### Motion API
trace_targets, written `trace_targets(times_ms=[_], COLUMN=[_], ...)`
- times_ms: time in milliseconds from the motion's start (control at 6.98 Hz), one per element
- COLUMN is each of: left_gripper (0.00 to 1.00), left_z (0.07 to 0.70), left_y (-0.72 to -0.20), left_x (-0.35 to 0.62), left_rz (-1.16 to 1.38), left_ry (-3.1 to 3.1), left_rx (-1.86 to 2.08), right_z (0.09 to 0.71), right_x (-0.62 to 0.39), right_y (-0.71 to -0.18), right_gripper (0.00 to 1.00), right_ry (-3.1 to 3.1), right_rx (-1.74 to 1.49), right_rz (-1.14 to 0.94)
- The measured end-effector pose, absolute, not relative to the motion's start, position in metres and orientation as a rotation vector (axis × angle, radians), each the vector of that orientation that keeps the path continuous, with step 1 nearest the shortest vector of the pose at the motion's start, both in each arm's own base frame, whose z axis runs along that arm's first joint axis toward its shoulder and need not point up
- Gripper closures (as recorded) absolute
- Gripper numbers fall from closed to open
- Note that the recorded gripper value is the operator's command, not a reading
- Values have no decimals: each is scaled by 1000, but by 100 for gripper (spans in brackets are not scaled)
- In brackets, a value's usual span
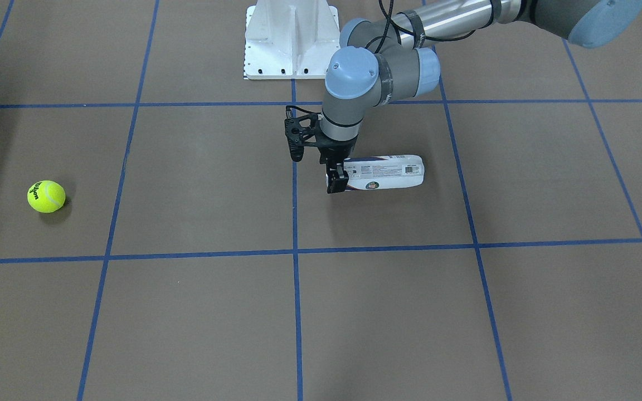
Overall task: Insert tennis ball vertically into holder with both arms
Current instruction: 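Lift the can with the left gripper and tilt it upright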
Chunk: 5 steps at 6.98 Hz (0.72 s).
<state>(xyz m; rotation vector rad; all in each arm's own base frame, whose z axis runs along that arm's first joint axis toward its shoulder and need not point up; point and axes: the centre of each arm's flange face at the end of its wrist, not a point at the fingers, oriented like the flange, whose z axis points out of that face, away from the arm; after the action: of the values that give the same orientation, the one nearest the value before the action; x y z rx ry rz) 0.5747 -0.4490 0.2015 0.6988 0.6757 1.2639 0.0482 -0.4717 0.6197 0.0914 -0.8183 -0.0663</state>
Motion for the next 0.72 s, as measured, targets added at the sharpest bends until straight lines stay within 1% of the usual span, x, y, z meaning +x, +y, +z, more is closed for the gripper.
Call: trace_targets(times_ms=[287, 717], left_gripper=[84, 84], left_z=[141, 74], left_y=[-450, -460], left_x=[543, 483], left_rz=[1153, 801], left_ry=[736, 947], left_rx=[802, 1065], right_z=[619, 616], right_x=[48, 48], right_y=[-472, -472], right_gripper=[0, 0], right_ry=[-818, -818], right_rx=[93, 98], right_rz=[-68, -70])
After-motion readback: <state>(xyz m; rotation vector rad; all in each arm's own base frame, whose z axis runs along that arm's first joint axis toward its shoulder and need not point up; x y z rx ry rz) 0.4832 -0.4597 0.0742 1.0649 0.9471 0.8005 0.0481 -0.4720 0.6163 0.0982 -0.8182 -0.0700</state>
